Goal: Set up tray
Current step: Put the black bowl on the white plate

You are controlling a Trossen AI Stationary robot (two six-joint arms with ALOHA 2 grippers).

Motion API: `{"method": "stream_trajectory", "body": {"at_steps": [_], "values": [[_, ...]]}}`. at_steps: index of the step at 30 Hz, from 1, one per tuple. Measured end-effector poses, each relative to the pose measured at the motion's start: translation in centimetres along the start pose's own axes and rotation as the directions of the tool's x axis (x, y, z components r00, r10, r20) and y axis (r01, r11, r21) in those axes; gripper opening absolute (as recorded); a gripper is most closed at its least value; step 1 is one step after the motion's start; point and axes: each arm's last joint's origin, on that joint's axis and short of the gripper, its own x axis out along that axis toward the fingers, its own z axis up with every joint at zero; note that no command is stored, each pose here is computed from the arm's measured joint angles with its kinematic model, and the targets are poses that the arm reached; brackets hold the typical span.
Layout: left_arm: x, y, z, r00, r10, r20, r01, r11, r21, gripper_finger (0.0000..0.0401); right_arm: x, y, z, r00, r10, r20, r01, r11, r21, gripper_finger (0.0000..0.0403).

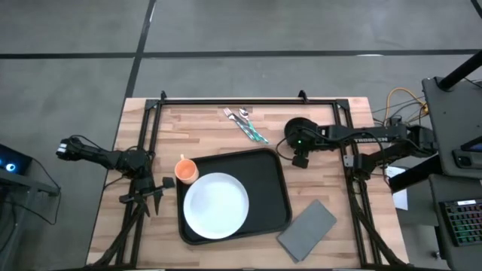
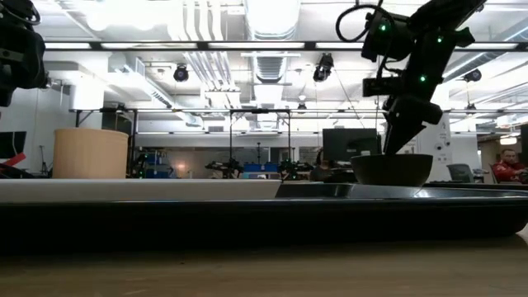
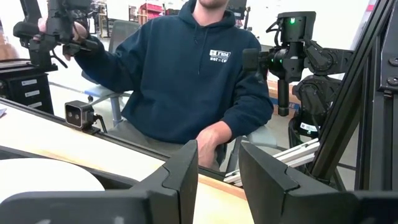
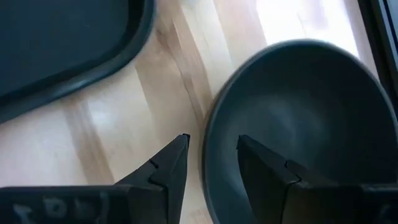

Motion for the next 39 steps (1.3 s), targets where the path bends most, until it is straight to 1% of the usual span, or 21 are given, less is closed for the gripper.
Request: {"method": "stream_trajectory", "body": {"at_steps": [6,10,15,20,27,33,39], "values": [[0.0,0.0,0.0,1.000,-0.001,0.000,0.001,1.000,0.000,0.0098,0.7,-0.5,-0.5,1.000,0.015,-0.019,-0.014,1.000,0.026,0.0135],[0.0,0.0,0.0,1.000,0.000,0.000,0.000,1.000,0.000,0.0098,1.3,-0.7,-0.6,0.999,0.018,-0.034,-0.017,0.999,0.033,0.0132],[0.0,0.0,0.0,1.000,0.000,0.000,0.000,1.000,0.000,0.0098,2.6,-0.3,-0.5,0.995,0.043,-0.092,-0.044,0.999,-0.010,0.0128],[0.0,0.0,0.0,1.000,0.000,0.000,0.000,1.000,0.000,0.0098,4.0,0.0,-0.1,0.988,0.043,-0.147,-0.053,0.997,-0.063,0.0128],[0.0,0.0,0.0,1.000,0.000,0.000,0.000,1.000,0.000,0.0098,4.4,0.0,1.1,0.987,0.043,-0.153,-0.053,0.997,-0.061,0.0126],[0.0,0.0,0.0,1.000,0.000,0.000,0.000,1.000,0.000,0.0098,4.1,-0.1,1.3,0.990,0.035,-0.137,-0.041,0.998,-0.039,0.0105],[0.0,0.0,0.0,1.000,0.000,0.000,0.000,1.000,0.001,0.0098,4.1,-0.1,1.3,0.990,0.035,-0.137,-0.041,0.998,-0.041,0.0066]]}}
